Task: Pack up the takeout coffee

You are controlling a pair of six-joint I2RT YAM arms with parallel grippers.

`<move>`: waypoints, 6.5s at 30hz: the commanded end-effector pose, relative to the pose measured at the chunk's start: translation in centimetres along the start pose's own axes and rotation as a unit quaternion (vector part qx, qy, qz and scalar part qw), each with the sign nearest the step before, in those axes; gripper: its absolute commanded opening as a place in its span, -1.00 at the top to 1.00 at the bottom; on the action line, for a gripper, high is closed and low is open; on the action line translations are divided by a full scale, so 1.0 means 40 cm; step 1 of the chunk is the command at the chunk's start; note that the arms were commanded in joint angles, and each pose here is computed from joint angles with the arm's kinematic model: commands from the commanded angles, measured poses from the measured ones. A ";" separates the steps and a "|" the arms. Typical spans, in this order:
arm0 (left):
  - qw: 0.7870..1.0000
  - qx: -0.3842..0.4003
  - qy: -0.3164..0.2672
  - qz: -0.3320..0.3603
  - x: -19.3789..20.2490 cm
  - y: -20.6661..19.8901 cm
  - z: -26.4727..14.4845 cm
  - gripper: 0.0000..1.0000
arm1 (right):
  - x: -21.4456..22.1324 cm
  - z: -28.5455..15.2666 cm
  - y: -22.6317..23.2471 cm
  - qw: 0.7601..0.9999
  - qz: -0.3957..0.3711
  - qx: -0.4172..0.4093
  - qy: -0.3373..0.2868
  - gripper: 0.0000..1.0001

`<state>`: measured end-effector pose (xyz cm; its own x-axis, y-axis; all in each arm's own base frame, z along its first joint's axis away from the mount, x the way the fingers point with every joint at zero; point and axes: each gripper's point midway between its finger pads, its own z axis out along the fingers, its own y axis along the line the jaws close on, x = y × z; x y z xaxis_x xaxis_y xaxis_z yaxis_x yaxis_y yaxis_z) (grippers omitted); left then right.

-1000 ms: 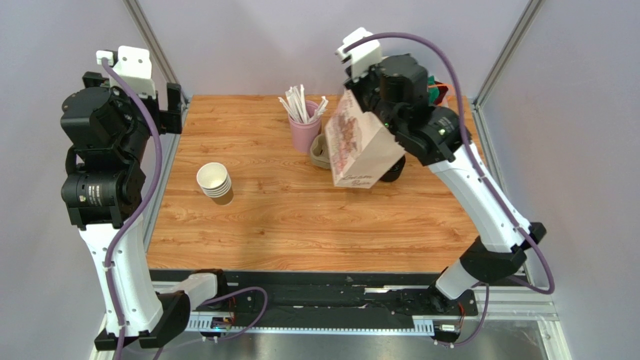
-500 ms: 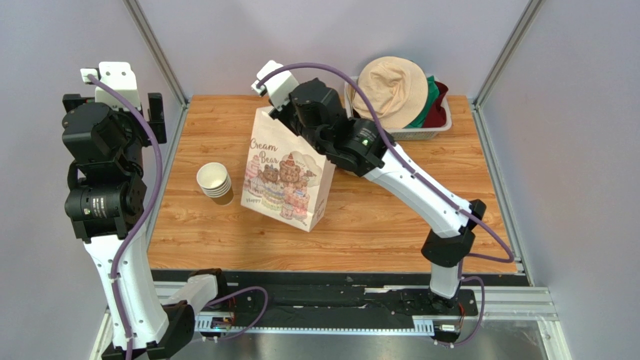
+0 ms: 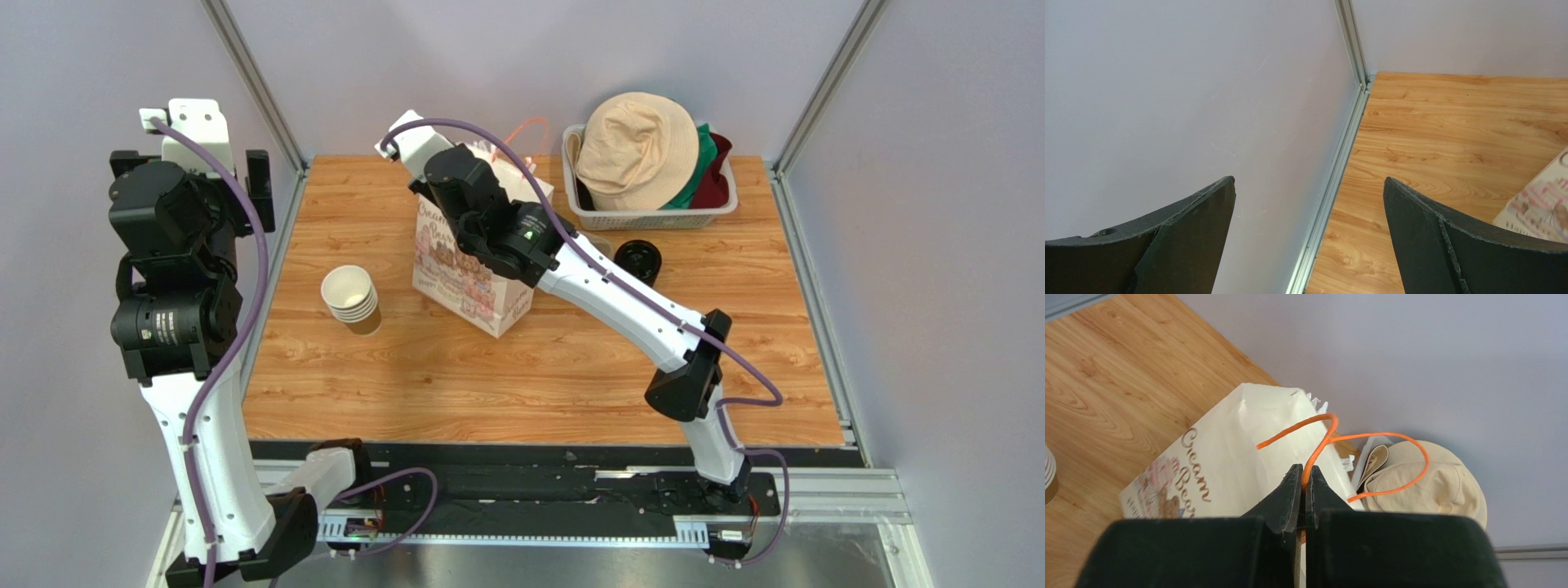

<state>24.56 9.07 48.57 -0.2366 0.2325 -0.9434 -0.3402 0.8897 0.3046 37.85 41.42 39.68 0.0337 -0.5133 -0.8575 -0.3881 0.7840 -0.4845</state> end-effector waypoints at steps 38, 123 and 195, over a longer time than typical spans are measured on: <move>0.996 0.087 0.012 -0.005 0.030 -0.097 0.045 -0.97 | -0.037 -0.187 -0.441 0.980 0.152 0.118 -0.045 -0.61; 0.984 0.174 0.031 -0.001 0.085 -0.192 0.060 -0.98 | 0.802 0.212 -0.053 0.851 0.401 0.117 0.319 0.56; 0.979 0.201 0.030 -0.005 0.083 -0.216 0.053 -0.98 | 0.740 0.193 -0.067 0.876 0.365 0.083 0.305 0.87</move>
<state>28.60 3.25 42.13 -0.3077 0.2212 -0.9254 0.0334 0.9745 0.2218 45.94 25.62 12.34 -0.7224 0.0748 -0.6874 0.0491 0.9972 0.0569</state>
